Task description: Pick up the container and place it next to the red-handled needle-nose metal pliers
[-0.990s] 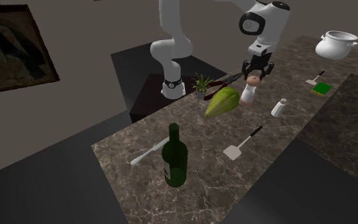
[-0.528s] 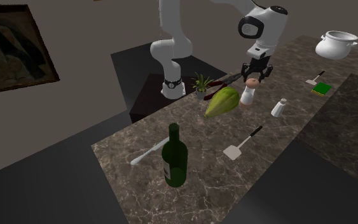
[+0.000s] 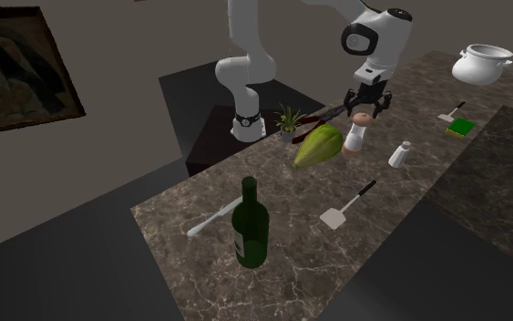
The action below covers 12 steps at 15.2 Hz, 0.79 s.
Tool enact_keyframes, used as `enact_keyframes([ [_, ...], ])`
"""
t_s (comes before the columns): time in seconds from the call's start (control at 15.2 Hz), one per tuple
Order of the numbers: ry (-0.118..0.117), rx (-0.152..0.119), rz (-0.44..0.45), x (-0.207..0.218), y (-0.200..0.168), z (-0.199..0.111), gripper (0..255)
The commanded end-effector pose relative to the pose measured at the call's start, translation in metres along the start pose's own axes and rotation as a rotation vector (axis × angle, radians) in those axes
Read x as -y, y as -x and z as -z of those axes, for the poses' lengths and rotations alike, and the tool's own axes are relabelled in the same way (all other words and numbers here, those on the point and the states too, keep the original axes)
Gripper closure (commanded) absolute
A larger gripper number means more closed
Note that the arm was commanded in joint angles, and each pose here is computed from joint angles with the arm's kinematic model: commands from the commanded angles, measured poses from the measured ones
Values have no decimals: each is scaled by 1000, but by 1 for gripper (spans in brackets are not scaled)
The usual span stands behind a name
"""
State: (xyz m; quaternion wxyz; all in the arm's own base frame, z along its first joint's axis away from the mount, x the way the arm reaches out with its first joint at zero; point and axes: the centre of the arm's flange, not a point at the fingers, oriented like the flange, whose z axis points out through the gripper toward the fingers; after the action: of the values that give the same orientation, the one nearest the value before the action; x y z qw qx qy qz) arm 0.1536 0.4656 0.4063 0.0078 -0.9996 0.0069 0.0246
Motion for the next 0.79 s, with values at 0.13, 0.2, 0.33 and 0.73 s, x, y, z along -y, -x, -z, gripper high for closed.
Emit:
enact_keyframes([
  [0.13, 0, 0, 0, 0, 0, 40, 0],
  [0.2, 0, 0, 0, 0, 0, 50, 0],
  [0.33, 0, 0, 0, 0, 0, 50, 0],
  [0.73, 0, 0, 0, 0, 0, 50, 0],
])
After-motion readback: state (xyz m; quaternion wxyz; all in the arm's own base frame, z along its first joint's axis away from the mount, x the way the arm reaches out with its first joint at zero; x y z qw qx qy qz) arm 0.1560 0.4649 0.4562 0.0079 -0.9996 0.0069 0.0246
